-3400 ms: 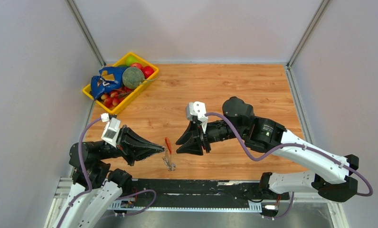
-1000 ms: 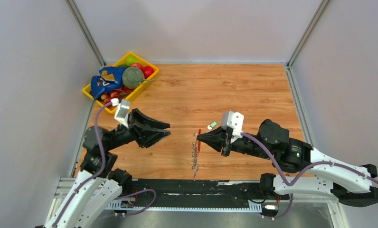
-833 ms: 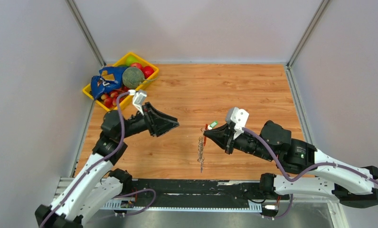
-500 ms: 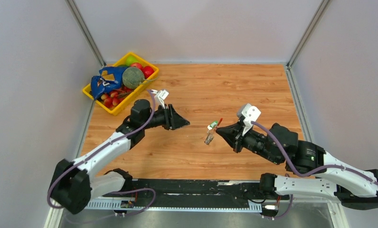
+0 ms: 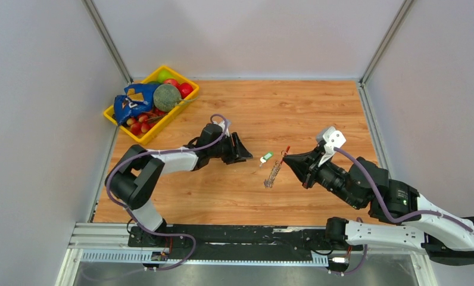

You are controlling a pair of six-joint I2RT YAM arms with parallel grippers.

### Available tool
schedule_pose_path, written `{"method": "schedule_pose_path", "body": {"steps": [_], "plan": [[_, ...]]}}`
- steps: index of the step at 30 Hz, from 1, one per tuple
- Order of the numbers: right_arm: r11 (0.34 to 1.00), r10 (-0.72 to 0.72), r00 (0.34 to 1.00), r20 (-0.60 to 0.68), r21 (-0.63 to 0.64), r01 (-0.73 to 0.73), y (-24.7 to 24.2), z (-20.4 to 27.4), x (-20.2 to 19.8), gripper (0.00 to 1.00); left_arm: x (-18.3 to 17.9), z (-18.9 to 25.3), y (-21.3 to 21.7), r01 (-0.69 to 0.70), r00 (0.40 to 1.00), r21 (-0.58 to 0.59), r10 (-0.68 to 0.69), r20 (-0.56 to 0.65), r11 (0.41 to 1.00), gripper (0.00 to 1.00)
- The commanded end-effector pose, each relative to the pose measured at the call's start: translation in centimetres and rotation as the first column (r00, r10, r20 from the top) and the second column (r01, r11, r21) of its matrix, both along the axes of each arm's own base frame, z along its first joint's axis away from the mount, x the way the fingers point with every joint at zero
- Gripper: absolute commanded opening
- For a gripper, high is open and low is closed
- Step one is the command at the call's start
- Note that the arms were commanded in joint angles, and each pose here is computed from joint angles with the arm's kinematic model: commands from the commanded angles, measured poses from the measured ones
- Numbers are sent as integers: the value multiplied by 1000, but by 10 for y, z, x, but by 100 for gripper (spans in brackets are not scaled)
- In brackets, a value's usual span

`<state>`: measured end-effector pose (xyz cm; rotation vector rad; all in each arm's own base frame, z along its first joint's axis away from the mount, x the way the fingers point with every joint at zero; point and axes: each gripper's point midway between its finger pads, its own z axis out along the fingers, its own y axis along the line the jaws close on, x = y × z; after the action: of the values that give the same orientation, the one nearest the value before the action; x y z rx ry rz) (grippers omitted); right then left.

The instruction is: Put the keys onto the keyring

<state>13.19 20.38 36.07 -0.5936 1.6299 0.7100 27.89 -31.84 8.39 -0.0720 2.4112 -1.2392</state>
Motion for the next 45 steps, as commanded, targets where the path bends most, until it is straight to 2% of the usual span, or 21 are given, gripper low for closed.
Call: {"method": "schedule_pose_path", "body": {"steps": [1, 6, 16, 24, 34, 45], "plan": [[997, -61, 998, 0, 48, 61, -12, 9, 5, 0, 31, -1, -17, -114, 993, -11, 114, -42, 993, 54], [995, -77, 997, 5, 70, 76, -19, 14, 6, 0, 43, -21, -33, -182, 973, 26, 184, -139, 983, 55], [993, -80, 997, 1, 91, 80, -25, 13, 4, 0, 36, -31, -68, -174, 956, -3, 168, -240, 985, 54], [991, -69, 998, -2, 113, 69, -29, 14, 1, 0, 30, -40, -80, -158, 952, 1, 153, -266, 987, 52], [990, -71, 997, 3, 123, 70, -34, 14, 0, 0, 37, -42, -86, -162, 952, 6, 158, -263, 987, 43], [990, -79, 997, 10, 117, 77, -36, 13, 1, 0, 38, -30, -87, -164, 953, -2, 158, -257, 987, 43]]}}
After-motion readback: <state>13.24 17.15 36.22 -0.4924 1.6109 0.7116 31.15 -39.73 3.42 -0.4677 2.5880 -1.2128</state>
